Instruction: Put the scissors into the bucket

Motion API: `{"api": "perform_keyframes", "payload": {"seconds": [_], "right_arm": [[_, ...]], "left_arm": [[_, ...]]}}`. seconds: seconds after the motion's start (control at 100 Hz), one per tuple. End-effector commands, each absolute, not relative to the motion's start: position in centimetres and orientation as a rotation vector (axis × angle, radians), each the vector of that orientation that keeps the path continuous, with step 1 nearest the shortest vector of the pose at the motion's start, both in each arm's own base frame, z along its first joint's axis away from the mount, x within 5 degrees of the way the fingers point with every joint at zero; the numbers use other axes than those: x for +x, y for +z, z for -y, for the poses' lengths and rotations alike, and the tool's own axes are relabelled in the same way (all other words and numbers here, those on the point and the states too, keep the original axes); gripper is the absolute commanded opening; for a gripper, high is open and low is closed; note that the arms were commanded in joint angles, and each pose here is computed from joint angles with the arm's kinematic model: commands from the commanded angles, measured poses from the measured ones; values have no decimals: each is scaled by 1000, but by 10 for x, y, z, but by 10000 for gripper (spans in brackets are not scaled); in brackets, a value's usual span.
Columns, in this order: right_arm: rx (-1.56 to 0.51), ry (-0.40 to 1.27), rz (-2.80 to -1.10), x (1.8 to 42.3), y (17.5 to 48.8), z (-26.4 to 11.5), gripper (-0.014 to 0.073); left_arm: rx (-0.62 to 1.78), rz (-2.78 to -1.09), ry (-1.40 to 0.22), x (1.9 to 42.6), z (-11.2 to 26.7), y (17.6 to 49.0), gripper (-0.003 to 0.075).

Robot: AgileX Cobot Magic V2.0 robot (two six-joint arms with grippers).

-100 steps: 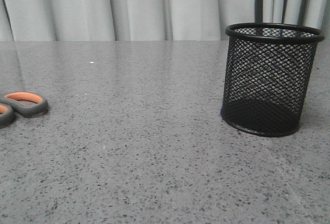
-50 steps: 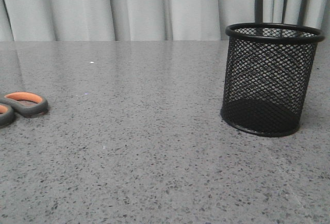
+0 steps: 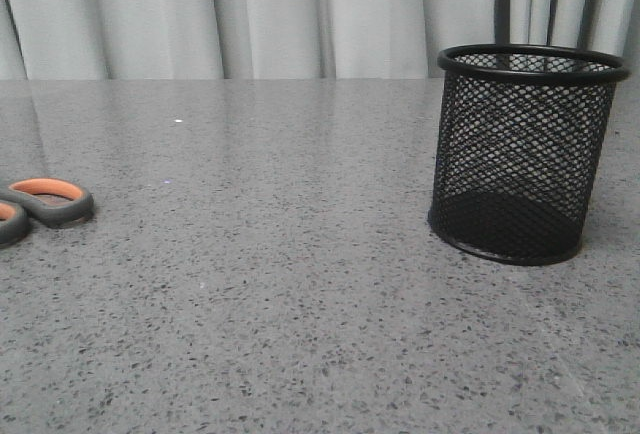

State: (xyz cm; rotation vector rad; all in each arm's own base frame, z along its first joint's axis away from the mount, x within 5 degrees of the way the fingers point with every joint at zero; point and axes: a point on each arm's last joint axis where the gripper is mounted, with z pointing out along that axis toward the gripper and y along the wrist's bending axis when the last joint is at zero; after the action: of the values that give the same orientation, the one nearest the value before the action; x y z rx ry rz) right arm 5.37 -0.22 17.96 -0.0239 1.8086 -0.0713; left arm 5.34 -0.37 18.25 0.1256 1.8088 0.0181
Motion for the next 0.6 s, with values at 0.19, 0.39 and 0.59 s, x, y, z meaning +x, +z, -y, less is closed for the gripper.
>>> {"api": "perform_keyframes", "payload": {"seconds": [0.19, 0.39, 0.59], "right_arm": [[61, 7, -1414, 54, 212, 2, -60], [266, 177, -1259, 51, 223, 8, -60], [349, 273, -1306, 53, 218, 8, -60]], "left_arm": [[90, -1701, 5, 55, 3, 180, -20], [-515, -1420, -595, 56, 1, 200, -20], [-605, -1363, -655, 55, -3, 203, -20]]}}
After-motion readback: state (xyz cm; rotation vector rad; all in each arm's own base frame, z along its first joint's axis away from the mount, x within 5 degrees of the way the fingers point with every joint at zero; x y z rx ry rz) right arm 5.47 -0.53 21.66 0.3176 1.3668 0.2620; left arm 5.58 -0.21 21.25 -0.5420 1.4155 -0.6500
